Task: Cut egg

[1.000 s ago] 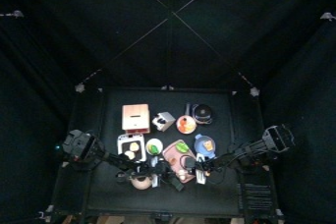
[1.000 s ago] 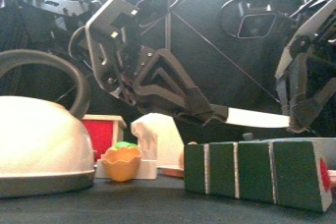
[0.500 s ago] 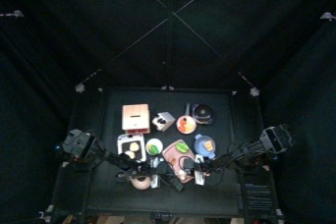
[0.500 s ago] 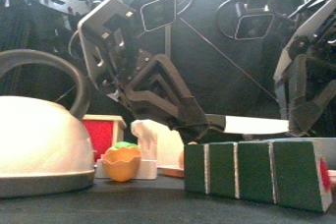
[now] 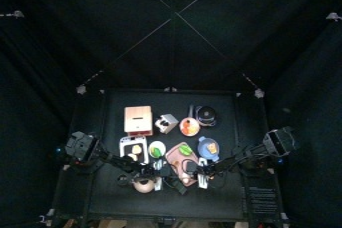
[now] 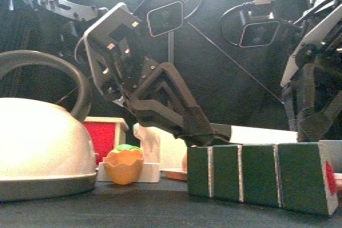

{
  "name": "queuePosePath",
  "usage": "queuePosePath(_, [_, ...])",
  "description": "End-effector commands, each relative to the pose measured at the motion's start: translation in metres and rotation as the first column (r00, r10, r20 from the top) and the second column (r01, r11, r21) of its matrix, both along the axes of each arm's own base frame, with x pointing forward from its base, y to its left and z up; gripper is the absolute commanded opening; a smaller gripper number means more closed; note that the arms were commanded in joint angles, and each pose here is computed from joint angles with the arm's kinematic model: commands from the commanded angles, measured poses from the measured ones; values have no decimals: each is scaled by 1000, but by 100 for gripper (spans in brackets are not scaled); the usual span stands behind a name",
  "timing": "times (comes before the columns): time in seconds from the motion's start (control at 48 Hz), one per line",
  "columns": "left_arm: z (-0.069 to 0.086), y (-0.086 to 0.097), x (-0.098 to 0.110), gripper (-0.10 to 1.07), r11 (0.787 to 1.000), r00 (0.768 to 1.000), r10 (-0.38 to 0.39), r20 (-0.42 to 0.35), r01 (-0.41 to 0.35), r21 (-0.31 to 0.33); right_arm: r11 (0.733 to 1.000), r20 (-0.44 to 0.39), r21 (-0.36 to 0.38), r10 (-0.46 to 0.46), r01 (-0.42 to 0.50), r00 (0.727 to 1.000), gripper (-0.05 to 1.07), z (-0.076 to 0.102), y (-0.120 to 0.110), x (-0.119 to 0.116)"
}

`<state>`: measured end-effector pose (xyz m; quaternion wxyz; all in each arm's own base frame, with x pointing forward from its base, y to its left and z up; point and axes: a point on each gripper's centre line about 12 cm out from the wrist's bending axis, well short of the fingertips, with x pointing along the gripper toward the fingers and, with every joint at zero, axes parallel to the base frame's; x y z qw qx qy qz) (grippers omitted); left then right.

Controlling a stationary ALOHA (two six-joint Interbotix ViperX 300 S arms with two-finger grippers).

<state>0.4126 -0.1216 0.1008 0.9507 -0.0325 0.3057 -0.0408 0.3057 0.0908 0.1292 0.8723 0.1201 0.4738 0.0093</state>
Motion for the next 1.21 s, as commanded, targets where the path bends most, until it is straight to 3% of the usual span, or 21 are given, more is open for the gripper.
queuePosePath(0.0, [7,-4,2,38,1000,1000,-13,13,13,-5,1000,11,5,-6,6,1000,39,5,-1,1])
queuePosePath(0.542, [14,-4,2,38,1000,999,-12,33,13,-7,1000,18,9,2,-3,1000,39,7,3,1])
queuePosePath(1.188, [11,-6,1,38,1000,1000,-18,22,18,-7,1000,15,13,1,-1,1000,39,7,4,0])
